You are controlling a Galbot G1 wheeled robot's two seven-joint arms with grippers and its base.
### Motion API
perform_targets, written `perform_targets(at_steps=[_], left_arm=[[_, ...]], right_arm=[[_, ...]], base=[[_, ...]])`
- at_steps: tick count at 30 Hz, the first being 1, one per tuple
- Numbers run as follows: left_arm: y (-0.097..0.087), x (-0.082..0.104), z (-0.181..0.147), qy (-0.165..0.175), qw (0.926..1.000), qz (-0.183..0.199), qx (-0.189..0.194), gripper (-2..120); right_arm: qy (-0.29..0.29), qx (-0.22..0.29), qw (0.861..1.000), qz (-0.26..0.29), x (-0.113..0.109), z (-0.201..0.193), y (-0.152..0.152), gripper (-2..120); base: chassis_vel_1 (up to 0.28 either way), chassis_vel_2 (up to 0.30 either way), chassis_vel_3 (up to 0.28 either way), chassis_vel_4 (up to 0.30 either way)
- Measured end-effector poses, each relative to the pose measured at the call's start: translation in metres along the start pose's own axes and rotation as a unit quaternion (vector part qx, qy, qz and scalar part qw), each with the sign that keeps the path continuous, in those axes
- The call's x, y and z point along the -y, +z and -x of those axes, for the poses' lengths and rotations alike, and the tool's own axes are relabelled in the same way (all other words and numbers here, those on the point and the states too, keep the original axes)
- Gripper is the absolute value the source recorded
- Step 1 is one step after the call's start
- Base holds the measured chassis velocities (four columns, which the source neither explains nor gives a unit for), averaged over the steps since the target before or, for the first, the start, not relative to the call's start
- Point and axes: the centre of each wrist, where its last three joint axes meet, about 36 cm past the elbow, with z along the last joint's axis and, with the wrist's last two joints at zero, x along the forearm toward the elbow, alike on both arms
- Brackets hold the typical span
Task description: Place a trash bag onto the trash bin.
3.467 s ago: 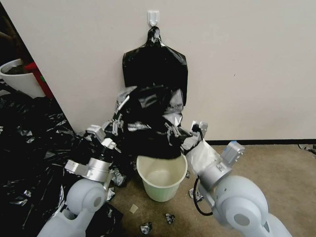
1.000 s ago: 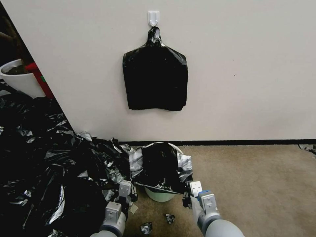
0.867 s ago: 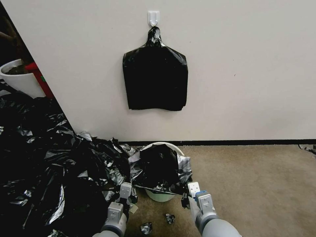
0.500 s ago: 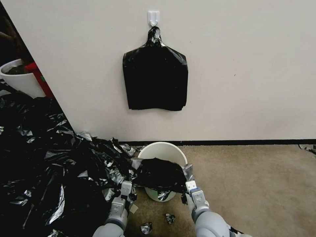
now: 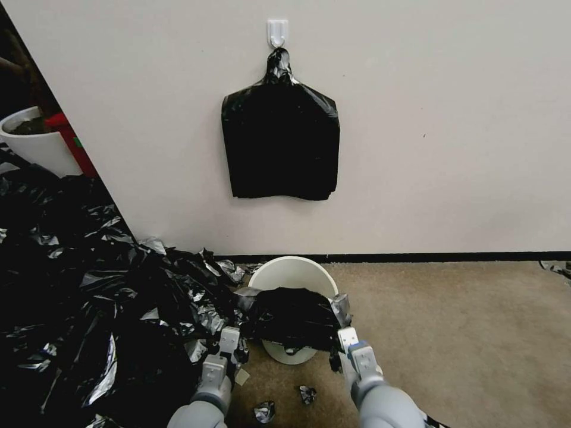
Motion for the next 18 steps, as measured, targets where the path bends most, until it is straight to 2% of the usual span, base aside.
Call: perform_targets(at_steps=[1, 2, 3, 7, 8, 11, 12, 14, 15, 16, 18], left_arm=[[-0.005, -0.004, -0.010, 0.001, 1.0000, 0.000, -0.007, 27], [-0.016, -0.010, -0.031, -0.005, 0.9995, 0.012, -0.027, 40], [-0.016, -0.010, -0.031, -0.005, 0.9995, 0.012, -0.027, 40], [-0.023, -0.013, -0.046, -0.010, 0.9994, 0.014, -0.029, 60], [-0.023, -0.013, -0.046, -0.010, 0.9994, 0.014, -0.029, 60], [-0.023, -0.013, -0.048, -0.006, 1.0000, 0.000, 0.000, 75], [-0.023, -0.013, -0.048, -0.006, 1.0000, 0.000, 0.000, 75], [-0.026, -0.011, -0.053, -0.001, 0.9996, -0.006, 0.027, 85], [-0.028, -0.010, -0.056, 0.001, 0.9994, -0.009, 0.034, 88], [-0.028, -0.010, -0.056, 0.001, 0.9994, -0.009, 0.034, 88], [-0.030, -0.007, -0.061, 0.007, 0.9988, -0.014, 0.047, 97]], right_arm=[[-0.006, 0.000, 1.000, 0.002, 0.002, -0.016, 0.003, 39], [-0.013, 0.006, 1.000, 0.005, 0.004, -0.046, 0.004, 54], [-0.013, 0.006, 1.000, 0.005, 0.004, -0.046, 0.004, 54], [-0.019, 0.021, 0.999, 0.015, 0.001, -0.063, -0.004, 73], [-0.019, 0.021, 0.999, 0.015, 0.001, -0.063, -0.004, 73], [-0.016, 0.048, 0.998, 0.029, -0.003, -0.064, -0.004, 88], [-0.016, 0.048, 0.998, 0.029, -0.003, -0.064, -0.004, 88], [-0.011, 0.107, 0.993, 0.054, -0.005, -0.063, 0.000, 98], [-0.013, 0.131, 0.989, 0.065, -0.005, -0.061, 0.002, 99], [-0.013, 0.131, 0.989, 0.065, -0.005, -0.061, 0.002, 99], [-0.018, 0.174, 0.981, 0.082, -0.004, -0.057, 0.008, 100]], base=[[0.000, 0.000, 0.000, 0.000], [0.000, 0.000, 0.000, 0.000], [0.000, 0.000, 0.000, 0.000], [0.000, 0.000, 0.000, 0.000], [0.000, 0.000, 0.000, 0.000], [0.000, 0.000, 0.000, 0.000], [0.000, 0.000, 0.000, 0.000], [0.000, 0.000, 0.000, 0.000], [0.000, 0.000, 0.000, 0.000], [0.000, 0.000, 0.000, 0.000], [0.000, 0.000, 0.000, 0.000]])
